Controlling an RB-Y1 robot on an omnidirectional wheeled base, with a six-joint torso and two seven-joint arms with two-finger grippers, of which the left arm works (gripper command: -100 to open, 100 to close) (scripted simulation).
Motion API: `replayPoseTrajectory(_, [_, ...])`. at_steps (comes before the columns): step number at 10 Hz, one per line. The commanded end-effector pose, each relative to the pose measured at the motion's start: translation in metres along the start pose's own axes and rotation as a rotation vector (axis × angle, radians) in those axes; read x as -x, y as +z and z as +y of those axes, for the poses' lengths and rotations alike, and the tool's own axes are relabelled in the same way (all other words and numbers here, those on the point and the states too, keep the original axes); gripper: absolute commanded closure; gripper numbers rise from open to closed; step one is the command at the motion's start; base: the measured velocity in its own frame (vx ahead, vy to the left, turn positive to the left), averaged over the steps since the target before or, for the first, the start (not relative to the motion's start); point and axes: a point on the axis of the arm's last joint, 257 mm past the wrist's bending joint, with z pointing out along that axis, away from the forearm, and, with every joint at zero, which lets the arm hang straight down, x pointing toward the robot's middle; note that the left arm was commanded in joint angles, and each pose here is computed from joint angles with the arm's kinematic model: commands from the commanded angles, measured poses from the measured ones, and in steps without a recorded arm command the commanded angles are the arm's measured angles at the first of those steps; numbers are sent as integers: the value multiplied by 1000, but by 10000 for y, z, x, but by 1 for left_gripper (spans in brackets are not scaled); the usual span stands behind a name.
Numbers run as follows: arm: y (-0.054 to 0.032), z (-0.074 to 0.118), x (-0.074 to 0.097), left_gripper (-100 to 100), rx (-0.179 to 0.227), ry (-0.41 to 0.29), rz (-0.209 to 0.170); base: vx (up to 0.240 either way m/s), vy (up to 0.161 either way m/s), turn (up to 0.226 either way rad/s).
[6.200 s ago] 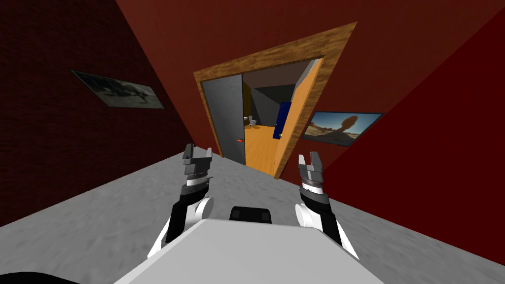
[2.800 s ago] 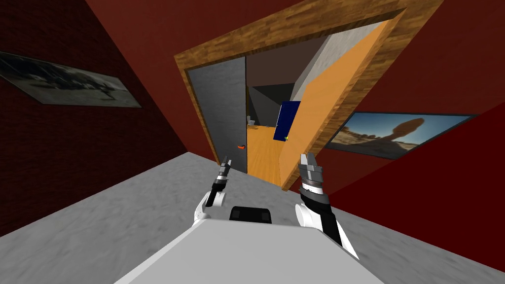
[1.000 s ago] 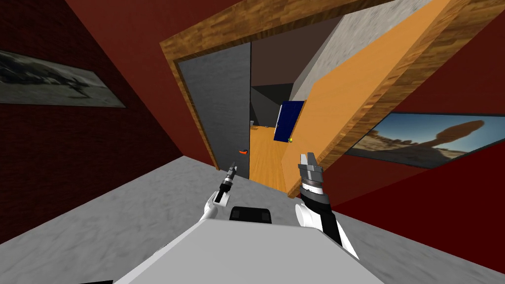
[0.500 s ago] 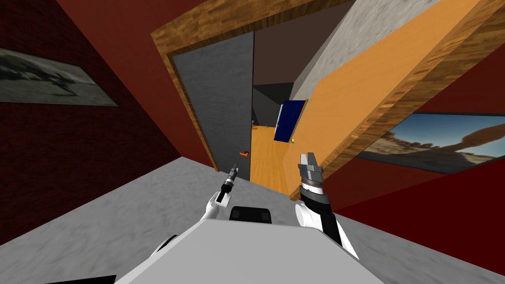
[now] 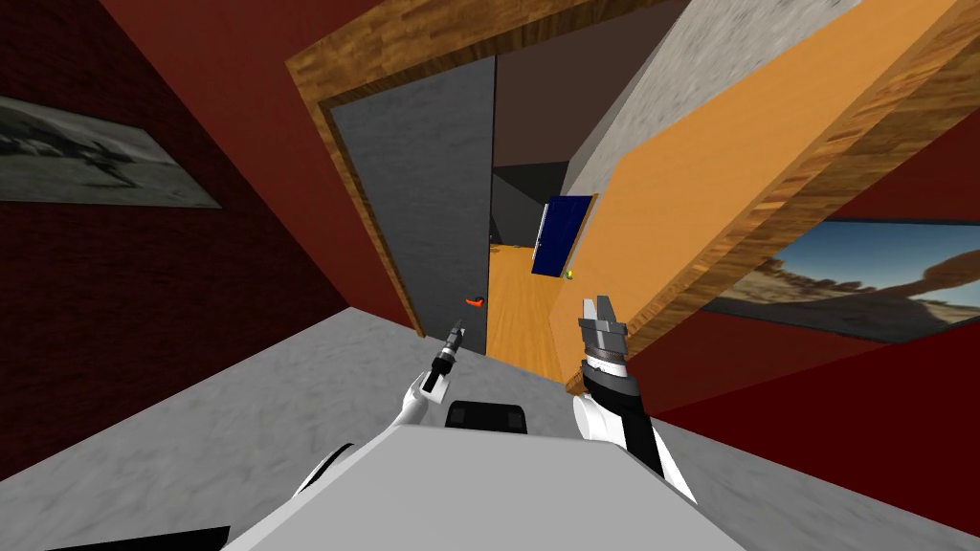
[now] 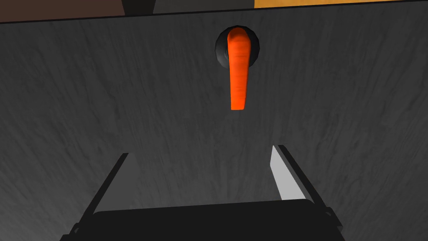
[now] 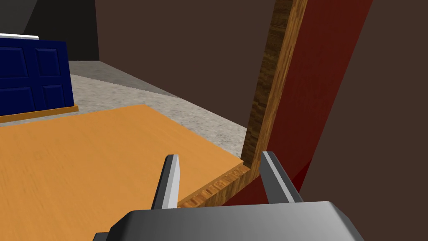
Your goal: Push the door open
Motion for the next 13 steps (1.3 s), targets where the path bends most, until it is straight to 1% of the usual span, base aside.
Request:
replayPoseTrajectory(1, [-8, 49, -18, -100, 8, -3, 3, 69, 33, -3])
replayPoseTrajectory(2, [-8, 89, -43, -100, 18, -6, 9, 50, 25, -4])
replayPoseTrajectory(3, [-8, 89, -43, -100, 18, -6, 9, 32, 18, -4])
replayPoseTrajectory(6, [-13, 195, -115, -100, 43, -13, 23, 57, 35, -11])
replayPoseTrajectory(7, [-20, 274, -175, -100, 63, -20, 35, 115, 60, -21])
replayPoseTrajectory(10, [-24, 315, -210, -100, 74, -24, 41, 73, 28, -4])
replayPoseTrajectory(11, [-22, 302, -204, -100, 71, -23, 38, 25, 10, -2])
replayPoseTrajectory(12, [-30, 311, -147, -100, 73, -14, 34, 111, -5, -33])
replayPoseTrajectory(13, [-34, 314, -123, -100, 74, -10, 31, 205, -23, -31])
